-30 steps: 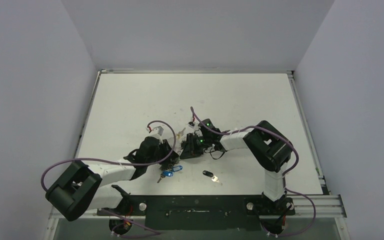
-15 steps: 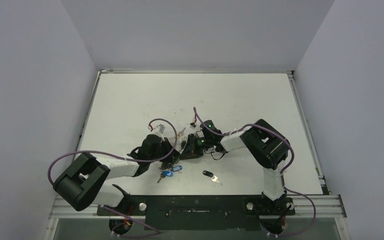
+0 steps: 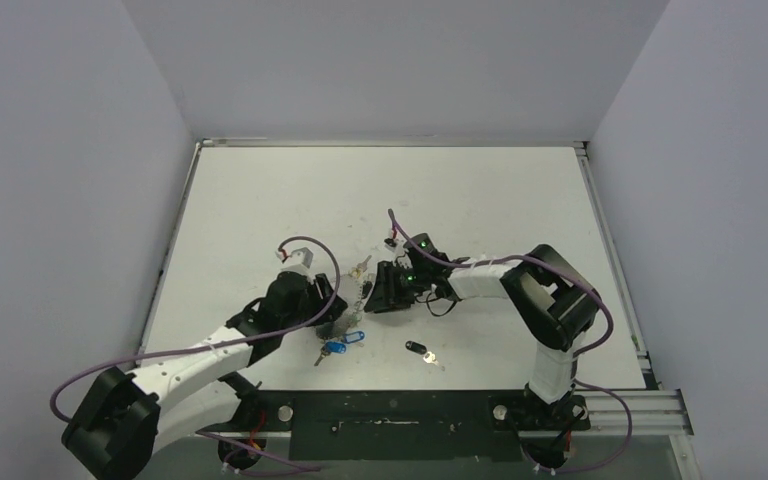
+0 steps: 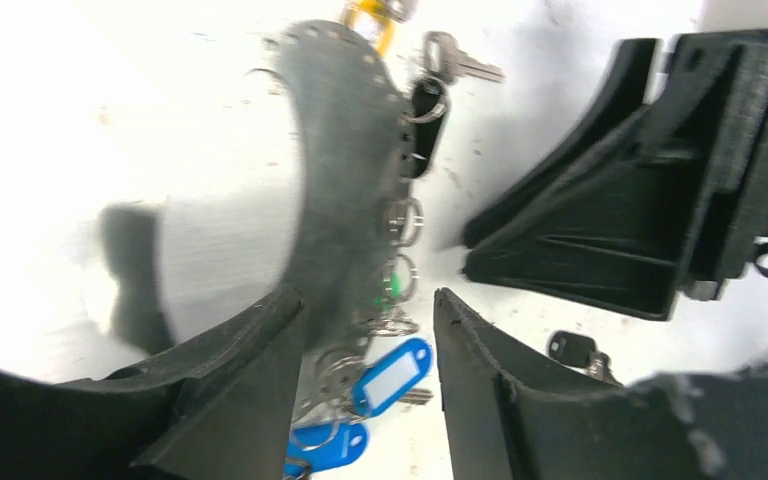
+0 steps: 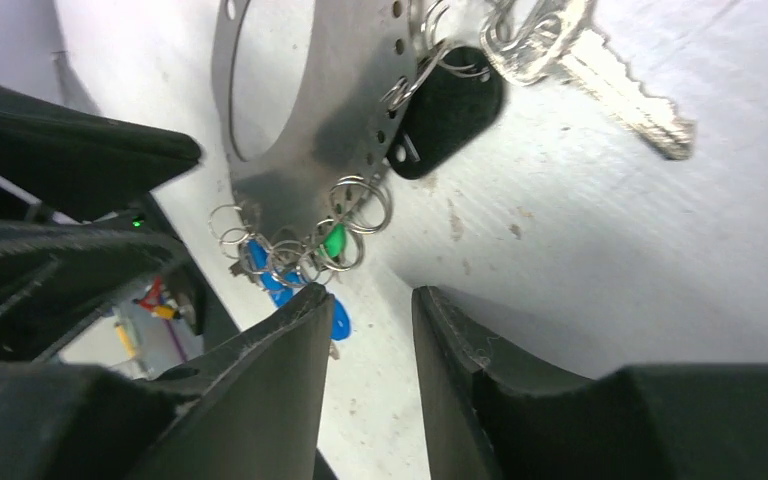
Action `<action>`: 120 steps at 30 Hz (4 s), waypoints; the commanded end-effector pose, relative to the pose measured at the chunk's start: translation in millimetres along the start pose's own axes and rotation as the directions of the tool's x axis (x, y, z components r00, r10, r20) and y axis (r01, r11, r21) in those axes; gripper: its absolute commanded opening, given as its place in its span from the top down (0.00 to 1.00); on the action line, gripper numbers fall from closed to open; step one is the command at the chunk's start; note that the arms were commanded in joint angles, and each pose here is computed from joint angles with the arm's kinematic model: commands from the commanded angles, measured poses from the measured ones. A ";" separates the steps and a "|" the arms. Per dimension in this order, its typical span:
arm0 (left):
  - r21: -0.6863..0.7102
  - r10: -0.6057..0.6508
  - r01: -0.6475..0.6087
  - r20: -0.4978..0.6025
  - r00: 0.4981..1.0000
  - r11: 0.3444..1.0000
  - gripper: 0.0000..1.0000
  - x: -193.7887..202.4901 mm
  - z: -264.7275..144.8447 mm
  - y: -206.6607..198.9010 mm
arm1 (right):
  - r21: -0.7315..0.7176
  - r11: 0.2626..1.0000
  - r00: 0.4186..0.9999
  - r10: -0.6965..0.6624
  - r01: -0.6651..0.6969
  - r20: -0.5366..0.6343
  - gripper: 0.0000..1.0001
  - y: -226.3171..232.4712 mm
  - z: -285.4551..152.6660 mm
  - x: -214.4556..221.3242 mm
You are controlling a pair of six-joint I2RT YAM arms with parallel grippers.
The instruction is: Put the keys on the keyring
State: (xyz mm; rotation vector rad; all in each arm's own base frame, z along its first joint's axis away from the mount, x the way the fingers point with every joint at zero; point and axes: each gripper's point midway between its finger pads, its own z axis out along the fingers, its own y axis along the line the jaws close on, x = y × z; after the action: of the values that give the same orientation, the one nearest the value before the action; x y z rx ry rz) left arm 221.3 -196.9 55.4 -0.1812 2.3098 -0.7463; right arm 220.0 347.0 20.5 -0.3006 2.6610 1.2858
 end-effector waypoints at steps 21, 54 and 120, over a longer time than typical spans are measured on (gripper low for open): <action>-0.415 0.075 -0.174 -0.244 0.967 0.893 0.46 0.4 -13.5 78.8 | 0.262 0.962 0.996 -0.069 0.083 -0.063 0.54 -52.3 -9.0 5.5; -0.166 0.253 -0.277 -0.148 0.956 0.947 0.62 -25.1 27.2 -2.1 | 0.207 0.978 1.000 0.003 -0.008 0.025 0.52 -60.0 -29.0 -18.5; 0.299 -0.017 -0.006 0.076 0.997 0.954 0.59 -87.6 11.9 -59.2 | 0.181 0.966 0.965 -0.213 0.184 0.154 1.00 52.6 -80.3 -96.3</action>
State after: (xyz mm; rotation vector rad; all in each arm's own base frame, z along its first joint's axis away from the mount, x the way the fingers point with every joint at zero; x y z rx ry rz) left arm 282.0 -224.4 96.1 -0.1917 2.1725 -1.1186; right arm 303.2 362.2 101.4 -0.1094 2.4499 1.3492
